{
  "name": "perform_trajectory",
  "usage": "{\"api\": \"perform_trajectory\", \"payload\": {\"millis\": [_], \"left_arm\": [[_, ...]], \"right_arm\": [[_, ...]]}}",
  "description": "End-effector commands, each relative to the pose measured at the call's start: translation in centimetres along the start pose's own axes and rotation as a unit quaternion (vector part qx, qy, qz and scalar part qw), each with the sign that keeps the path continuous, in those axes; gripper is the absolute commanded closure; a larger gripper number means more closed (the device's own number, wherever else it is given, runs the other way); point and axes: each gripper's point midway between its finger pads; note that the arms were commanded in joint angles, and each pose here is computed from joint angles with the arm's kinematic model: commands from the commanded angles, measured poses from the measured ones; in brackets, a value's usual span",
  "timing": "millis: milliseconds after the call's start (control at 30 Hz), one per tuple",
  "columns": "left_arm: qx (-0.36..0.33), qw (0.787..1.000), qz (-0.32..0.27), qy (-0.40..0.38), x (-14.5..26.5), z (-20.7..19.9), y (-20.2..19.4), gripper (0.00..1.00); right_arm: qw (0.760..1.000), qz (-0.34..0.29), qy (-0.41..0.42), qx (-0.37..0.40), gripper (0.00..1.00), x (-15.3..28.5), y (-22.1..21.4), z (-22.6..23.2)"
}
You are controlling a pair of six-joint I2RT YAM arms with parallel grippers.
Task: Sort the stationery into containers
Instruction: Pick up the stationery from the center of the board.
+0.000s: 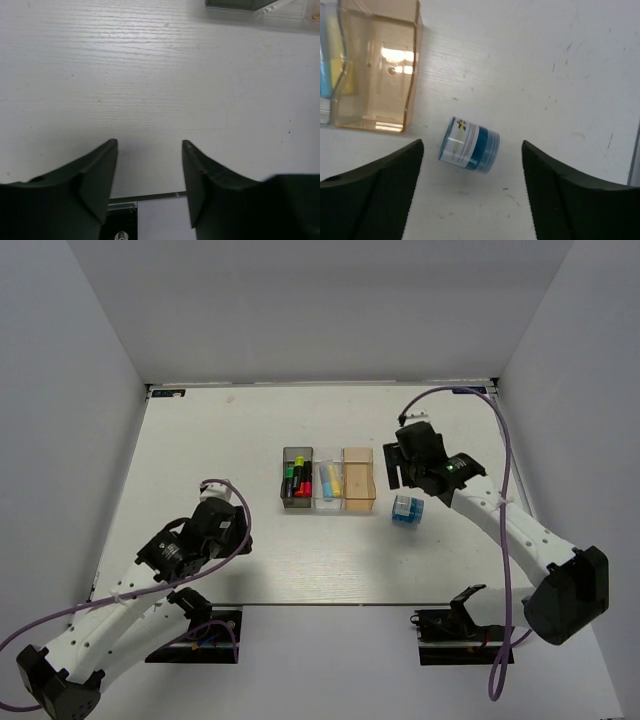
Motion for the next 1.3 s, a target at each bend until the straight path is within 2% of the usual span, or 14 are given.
{"api": "perform_trajectory", "payload": {"millis": [0, 33, 233, 433, 733, 900, 967, 1033, 1067, 1100, 1167, 1200, 1267], "left_arm": [[0.004, 1.000, -0.005, -0.023, -0.5, -1.2, 0.6, 0.33], [0.004, 1.000, 0.000, -0.029, -0.6, -1.5, 0.4, 0.33], [0.016, 0.999, -0.001, -0.041, -0.8, -1.6, -0.2, 0.31], [0.019, 0.999, -0.007, -0.032, -0.3, -0.7, -0.7, 0.31], [0.014, 1.000, -0.001, -0.021, -0.4, -0.3, -0.9, 0.31], [0.013, 1.000, -0.003, -0.022, -0.3, -0.3, -0.9, 0.31], [0.015, 1.000, -0.003, -0.021, -0.3, -0.2, -0.9, 0.31], [0.014, 1.000, -0.004, -0.023, -0.3, -0.3, -0.9, 0.31], [0.016, 1.000, -0.005, -0.023, -0.2, -0.3, -0.8, 0.31], [0.016, 1.000, -0.004, -0.022, -0.1, -0.2, -0.8, 0.31], [0.016, 1.000, -0.007, -0.023, 0.1, -0.2, -0.7, 0.31], [0.016, 1.000, -0.007, -0.023, 0.1, -0.2, -0.7, 0.31], [0.017, 0.999, -0.010, -0.025, 0.2, -0.2, -0.6, 0.31]], "right_arm": [[0.997, 0.051, -0.045, -0.042, 0.16, 0.0, -4.3, -1.7], [0.995, 0.058, -0.050, -0.059, 0.10, -0.2, -4.8, -1.8], [0.981, 0.155, -0.046, -0.105, 0.10, -2.7, -8.0, -1.1], [0.961, 0.222, -0.052, -0.156, 0.12, -5.1, -9.4, -0.8], [0.940, 0.267, -0.024, -0.210, 0.13, -6.4, -10.8, -0.1], [0.933, 0.286, -0.013, -0.218, 0.32, -6.5, -11.7, 0.3], [0.932, 0.287, -0.006, -0.221, 0.34, -6.3, -11.8, 0.4], [0.930, 0.291, -0.003, -0.223, 0.42, -6.3, -12.1, 0.4], [0.930, 0.292, 0.000, -0.224, 0.48, -6.2, -12.1, 0.5], [0.929, 0.291, 0.000, -0.227, 0.66, -6.2, -12.0, 0.4], [0.931, 0.285, 0.010, -0.227, 0.83, -6.2, -11.5, 0.1], [0.937, 0.267, 0.017, -0.223, 0.98, -5.6, -10.6, 0.0], [0.950, 0.234, 0.027, -0.207, 1.00, -5.7, -9.4, -0.4]]}}
Point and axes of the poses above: each gripper's point midway between its finger pads, its own x axis back along the fingers, its own z axis along the line the jaws close on, y = z × x, and after that the axes turned 3 degrees about -x, right-handed
